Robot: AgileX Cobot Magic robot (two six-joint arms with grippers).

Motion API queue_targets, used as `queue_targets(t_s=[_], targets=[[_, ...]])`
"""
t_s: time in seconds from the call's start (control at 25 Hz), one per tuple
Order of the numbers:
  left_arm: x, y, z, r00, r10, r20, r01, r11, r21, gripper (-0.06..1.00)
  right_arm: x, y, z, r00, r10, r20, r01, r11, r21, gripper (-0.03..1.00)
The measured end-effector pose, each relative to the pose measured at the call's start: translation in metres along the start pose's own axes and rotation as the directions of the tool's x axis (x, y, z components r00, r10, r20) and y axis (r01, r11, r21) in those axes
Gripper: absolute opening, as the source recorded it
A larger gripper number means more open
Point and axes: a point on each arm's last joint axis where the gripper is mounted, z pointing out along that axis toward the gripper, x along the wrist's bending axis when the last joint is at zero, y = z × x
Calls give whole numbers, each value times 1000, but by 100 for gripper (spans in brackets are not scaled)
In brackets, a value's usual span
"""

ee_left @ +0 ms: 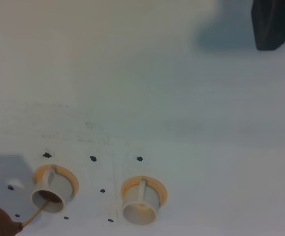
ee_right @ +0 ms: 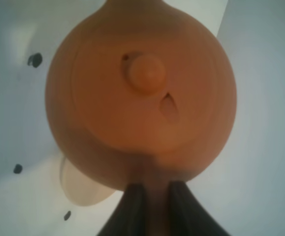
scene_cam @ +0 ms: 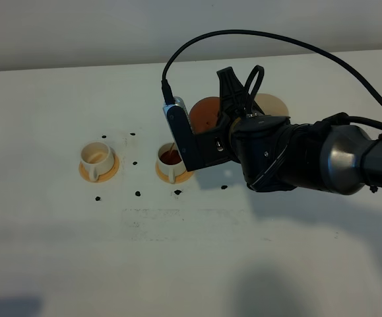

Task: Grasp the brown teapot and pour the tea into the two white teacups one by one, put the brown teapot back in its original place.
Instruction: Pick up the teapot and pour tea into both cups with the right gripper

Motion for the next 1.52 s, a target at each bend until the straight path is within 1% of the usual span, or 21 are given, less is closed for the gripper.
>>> queue_targets(t_s=[1.52], targets=[[0, 0, 0, 1000, 1, 0, -1, 1000, 0, 33, -2, 0, 0, 1000, -24, 17, 24, 1000, 0, 9]])
